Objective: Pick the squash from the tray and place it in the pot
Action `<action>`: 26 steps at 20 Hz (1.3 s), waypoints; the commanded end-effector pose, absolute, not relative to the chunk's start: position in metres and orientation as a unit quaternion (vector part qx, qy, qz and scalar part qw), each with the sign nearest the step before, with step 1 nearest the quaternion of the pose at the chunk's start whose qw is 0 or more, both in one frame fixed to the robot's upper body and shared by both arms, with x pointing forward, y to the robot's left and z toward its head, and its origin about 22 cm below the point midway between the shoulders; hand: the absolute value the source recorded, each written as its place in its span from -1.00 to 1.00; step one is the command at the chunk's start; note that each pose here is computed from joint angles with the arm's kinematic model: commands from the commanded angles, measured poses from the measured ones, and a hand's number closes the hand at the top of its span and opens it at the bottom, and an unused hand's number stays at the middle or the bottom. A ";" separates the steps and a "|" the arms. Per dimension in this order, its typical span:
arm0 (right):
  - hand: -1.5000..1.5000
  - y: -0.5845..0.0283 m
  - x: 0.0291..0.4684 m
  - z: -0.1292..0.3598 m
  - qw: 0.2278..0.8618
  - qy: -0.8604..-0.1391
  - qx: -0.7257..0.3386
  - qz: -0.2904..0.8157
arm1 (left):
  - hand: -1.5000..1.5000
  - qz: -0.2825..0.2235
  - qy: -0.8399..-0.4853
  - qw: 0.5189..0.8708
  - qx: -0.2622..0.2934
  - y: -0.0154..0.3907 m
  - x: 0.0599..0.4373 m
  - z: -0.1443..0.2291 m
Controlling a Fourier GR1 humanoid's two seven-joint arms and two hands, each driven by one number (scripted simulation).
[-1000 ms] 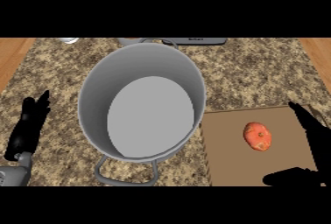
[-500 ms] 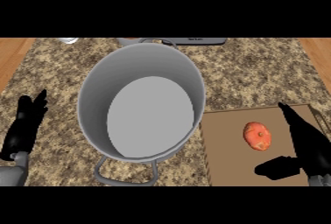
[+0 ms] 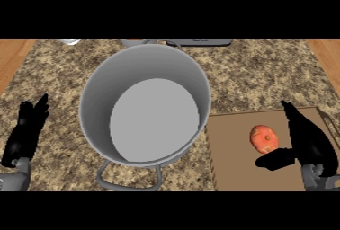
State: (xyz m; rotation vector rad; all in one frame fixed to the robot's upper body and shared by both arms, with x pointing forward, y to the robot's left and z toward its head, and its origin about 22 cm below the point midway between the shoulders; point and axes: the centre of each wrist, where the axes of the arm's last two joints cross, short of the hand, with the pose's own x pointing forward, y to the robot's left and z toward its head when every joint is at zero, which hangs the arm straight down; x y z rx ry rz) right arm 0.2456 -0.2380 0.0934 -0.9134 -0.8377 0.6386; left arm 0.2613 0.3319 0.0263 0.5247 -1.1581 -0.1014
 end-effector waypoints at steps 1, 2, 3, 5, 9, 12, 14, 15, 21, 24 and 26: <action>-1.00 -0.239 0.261 0.084 0.788 -0.339 -0.420 0.297 | 0.00 -0.049 -0.549 0.796 0.250 0.341 0.269 0.034; -1.00 -0.244 0.254 0.067 0.790 -0.336 -0.418 0.296 | 0.00 -0.053 -0.540 0.804 0.243 0.329 0.261 0.029; -1.00 -0.239 0.256 0.072 0.790 -0.342 -0.417 0.293 | 0.00 -0.052 -0.542 0.802 0.245 0.336 0.267 0.027; -1.00 -0.236 0.266 0.067 0.795 -0.330 -0.410 0.300 | 0.00 -0.046 -0.531 0.811 0.242 0.340 0.252 0.014; -1.00 -0.255 0.268 0.056 0.800 -0.328 -0.401 0.302 | 0.00 -0.051 -0.539 0.806 0.240 0.339 0.256 0.020; -1.00 -0.237 0.257 0.060 0.800 -0.340 -0.400 0.290 | 0.00 -0.044 -0.540 0.805 0.242 0.321 0.269 0.027; -1.00 -0.265 0.258 0.047 0.806 -0.331 -0.395 0.291 | 0.00 -0.052 -0.541 0.803 0.245 0.323 0.255 0.016; -1.00 -0.244 0.269 0.036 0.805 -0.336 -0.393 0.291 | 0.00 -0.048 -0.542 0.801 0.249 0.326 0.268 0.014; -1.00 -0.248 0.275 0.039 0.802 -0.336 -0.396 0.295 | 0.00 -0.043 -0.539 0.805 0.242 0.329 0.262 0.022; -1.00 -0.256 0.255 0.020 0.809 -0.335 -0.389 0.286 | 0.00 -0.049 -0.542 0.805 0.236 0.350 0.256 0.034; 1.00 -0.246 0.284 0.018 0.804 -0.345 -0.379 0.300 | 0.00 -0.047 -0.542 0.802 0.247 0.329 0.254 0.024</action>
